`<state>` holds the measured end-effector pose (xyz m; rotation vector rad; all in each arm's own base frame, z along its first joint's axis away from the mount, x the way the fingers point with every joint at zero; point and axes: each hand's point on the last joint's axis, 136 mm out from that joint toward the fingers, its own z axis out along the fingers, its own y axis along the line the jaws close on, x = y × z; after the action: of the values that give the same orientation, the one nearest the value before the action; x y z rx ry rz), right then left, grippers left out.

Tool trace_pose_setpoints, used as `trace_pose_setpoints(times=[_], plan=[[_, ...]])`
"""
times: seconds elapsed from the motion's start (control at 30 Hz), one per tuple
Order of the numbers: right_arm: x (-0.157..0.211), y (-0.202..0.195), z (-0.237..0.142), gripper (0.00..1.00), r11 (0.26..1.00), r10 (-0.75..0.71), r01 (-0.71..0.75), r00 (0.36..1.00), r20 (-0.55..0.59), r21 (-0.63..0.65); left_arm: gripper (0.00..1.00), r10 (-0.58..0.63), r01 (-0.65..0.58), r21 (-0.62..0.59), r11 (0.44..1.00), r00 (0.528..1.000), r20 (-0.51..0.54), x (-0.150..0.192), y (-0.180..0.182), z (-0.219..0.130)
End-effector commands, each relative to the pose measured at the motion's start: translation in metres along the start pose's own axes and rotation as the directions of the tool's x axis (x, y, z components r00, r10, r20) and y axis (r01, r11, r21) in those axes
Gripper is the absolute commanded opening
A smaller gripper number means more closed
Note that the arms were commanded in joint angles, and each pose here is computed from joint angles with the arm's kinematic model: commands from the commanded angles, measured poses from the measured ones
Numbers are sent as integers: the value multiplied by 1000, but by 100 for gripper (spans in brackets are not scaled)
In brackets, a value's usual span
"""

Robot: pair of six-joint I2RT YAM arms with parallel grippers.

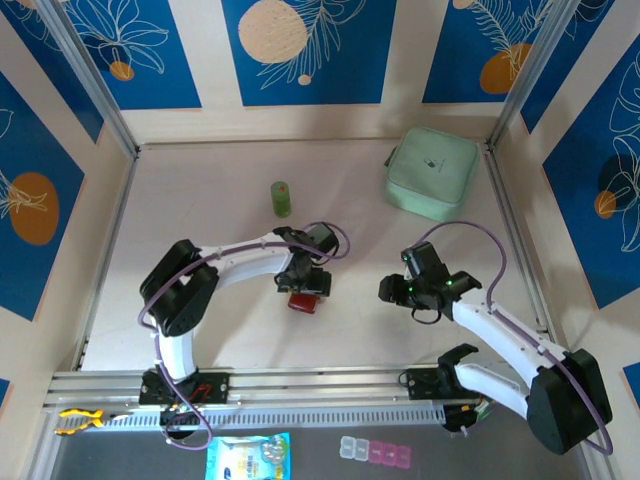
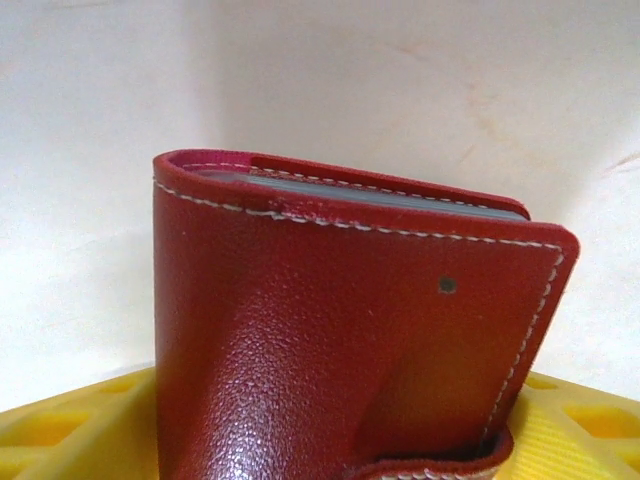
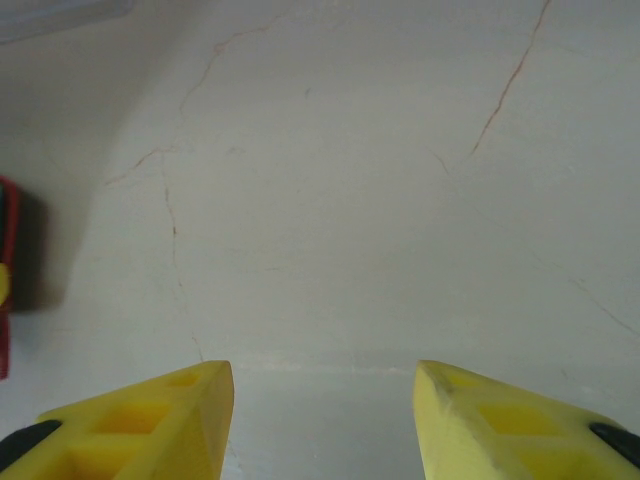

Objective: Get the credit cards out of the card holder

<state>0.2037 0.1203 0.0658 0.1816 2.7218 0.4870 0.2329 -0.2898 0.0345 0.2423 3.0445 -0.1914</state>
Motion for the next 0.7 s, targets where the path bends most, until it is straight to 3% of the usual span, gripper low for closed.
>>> trace_pose_setpoints(times=[0.0, 0.4, 0.67], plan=[[6, 5, -2, 51, 999, -14, 13, 1000, -15, -44, 77, -20, 20, 5, 1000, 999, -27, 0, -8, 1], [6, 8, -4, 51, 997, -22, 22, 1000, -3, -68, 81, -80, 82, -101, 991, 997, 20, -7, 23, -8], [7, 10, -4, 51, 996, -23, 22, 1000, -14, -81, 85, -110, 111, -73, 991, 994, 19, -7, 27, -6]])
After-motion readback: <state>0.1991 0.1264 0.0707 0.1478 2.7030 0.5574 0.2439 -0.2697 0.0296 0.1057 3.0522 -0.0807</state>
